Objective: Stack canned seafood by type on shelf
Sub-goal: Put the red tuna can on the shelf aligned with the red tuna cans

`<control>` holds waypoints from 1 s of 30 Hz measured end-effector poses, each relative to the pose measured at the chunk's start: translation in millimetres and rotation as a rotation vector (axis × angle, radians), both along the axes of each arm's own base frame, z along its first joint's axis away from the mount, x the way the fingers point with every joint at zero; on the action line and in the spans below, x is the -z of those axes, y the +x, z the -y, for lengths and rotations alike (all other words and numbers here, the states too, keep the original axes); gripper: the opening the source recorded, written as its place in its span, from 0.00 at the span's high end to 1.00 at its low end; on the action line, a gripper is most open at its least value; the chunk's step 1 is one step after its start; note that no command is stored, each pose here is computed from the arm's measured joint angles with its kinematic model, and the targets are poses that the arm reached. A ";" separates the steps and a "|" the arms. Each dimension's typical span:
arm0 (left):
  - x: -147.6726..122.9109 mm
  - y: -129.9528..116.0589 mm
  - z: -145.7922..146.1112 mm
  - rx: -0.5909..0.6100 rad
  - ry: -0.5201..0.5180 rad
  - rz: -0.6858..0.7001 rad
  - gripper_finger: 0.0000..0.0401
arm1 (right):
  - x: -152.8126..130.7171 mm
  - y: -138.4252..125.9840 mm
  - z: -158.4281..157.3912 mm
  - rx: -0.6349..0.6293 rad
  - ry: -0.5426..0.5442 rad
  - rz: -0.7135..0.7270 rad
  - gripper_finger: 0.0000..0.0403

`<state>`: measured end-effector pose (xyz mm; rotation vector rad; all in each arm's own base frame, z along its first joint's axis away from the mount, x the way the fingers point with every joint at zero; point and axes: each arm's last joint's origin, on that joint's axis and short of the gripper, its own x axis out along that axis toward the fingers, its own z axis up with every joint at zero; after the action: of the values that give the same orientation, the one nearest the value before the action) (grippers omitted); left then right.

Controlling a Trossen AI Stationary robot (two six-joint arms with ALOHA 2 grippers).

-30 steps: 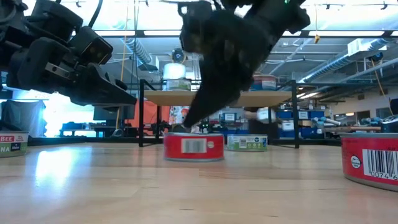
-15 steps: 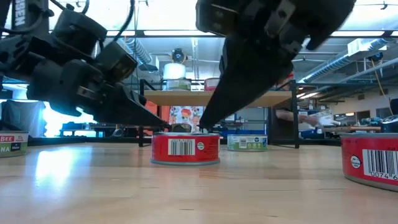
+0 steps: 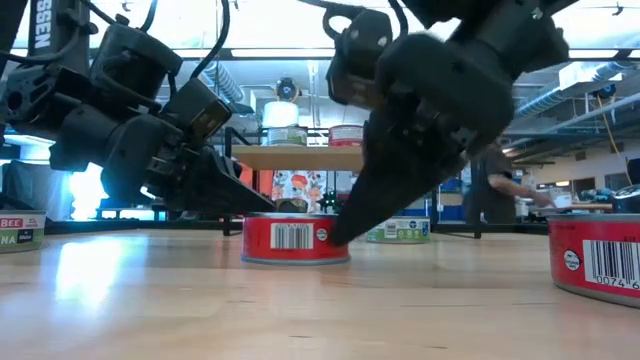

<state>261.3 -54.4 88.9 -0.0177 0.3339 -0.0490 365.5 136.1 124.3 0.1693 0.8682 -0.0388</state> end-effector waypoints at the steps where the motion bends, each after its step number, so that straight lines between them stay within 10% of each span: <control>1: 0.1 0.0 0.0 -0.001 0.000 -0.001 0.99 | 0.3 0.2 2.1 0.018 -0.009 0.000 0.98; 30: 5.3 -2.3 -1.3 -0.004 0.020 -0.054 0.99 | -56.7 32.4 17.9 0.170 -0.160 0.027 0.98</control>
<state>259.0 -53.2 83.6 0.0000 0.3884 -0.0412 397.8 118.3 181.0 0.0931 0.8179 -0.2638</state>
